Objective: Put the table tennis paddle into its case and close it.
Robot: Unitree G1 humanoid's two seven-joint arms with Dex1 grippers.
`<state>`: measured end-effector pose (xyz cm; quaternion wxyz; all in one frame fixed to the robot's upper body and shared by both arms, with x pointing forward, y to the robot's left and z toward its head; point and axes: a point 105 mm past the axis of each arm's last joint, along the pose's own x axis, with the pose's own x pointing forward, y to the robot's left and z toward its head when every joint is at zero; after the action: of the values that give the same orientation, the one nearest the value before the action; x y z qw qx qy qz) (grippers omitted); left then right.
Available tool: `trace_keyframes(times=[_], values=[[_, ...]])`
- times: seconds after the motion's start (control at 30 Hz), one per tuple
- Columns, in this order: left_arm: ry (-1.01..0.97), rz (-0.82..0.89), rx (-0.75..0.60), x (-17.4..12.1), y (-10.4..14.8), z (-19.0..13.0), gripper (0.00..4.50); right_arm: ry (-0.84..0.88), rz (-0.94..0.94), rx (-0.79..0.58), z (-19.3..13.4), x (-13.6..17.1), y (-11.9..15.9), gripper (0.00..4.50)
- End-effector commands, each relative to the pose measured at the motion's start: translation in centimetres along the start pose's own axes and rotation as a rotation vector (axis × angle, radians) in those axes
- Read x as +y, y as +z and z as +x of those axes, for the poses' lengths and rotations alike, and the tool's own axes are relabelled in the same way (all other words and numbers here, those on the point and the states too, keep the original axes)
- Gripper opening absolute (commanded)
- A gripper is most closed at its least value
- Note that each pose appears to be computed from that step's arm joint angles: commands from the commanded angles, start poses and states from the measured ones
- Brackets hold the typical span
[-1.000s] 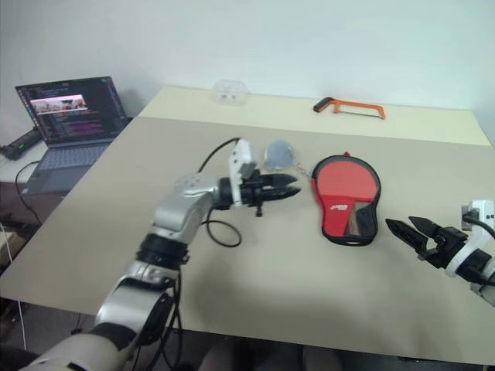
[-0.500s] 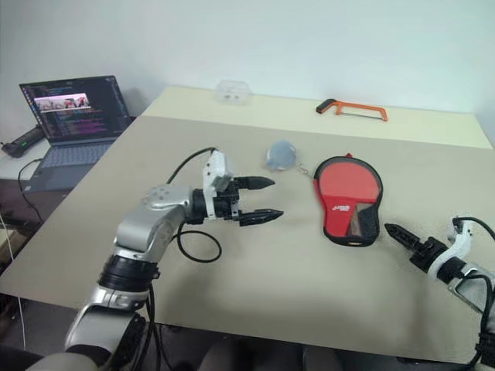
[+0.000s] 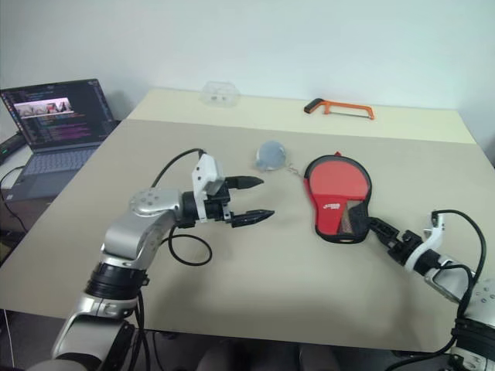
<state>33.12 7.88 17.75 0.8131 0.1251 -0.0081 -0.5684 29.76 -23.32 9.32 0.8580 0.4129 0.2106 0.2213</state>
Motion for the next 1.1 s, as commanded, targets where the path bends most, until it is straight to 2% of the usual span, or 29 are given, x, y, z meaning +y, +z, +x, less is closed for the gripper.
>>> trace_keyframes(times=[0.03, 0.7, 1.03, 1.1], values=[[0.008, 0.042, -0.023, -0.2, 1.1, -0.3, 4.45, 0.074, -0.009, 0.043, 0.6, 1.6, -0.8, 4.50], [-0.006, 0.062, -0.010, -0.6, 1.2, 0.3, 4.45, 0.017, 0.033, 0.071, 4.6, -0.2, -2.7, 4.50], [-0.005, 0.064, -0.008, -1.0, 1.1, 0.5, 4.45, 0.018, 0.024, 0.091, 6.1, -0.7, -2.3, 4.50], [-0.002, 0.063, -0.007, -1.0, 1.1, 0.4, 4.50, 0.022, 0.020, 0.096, 6.4, -0.6, -2.2, 4.10]])
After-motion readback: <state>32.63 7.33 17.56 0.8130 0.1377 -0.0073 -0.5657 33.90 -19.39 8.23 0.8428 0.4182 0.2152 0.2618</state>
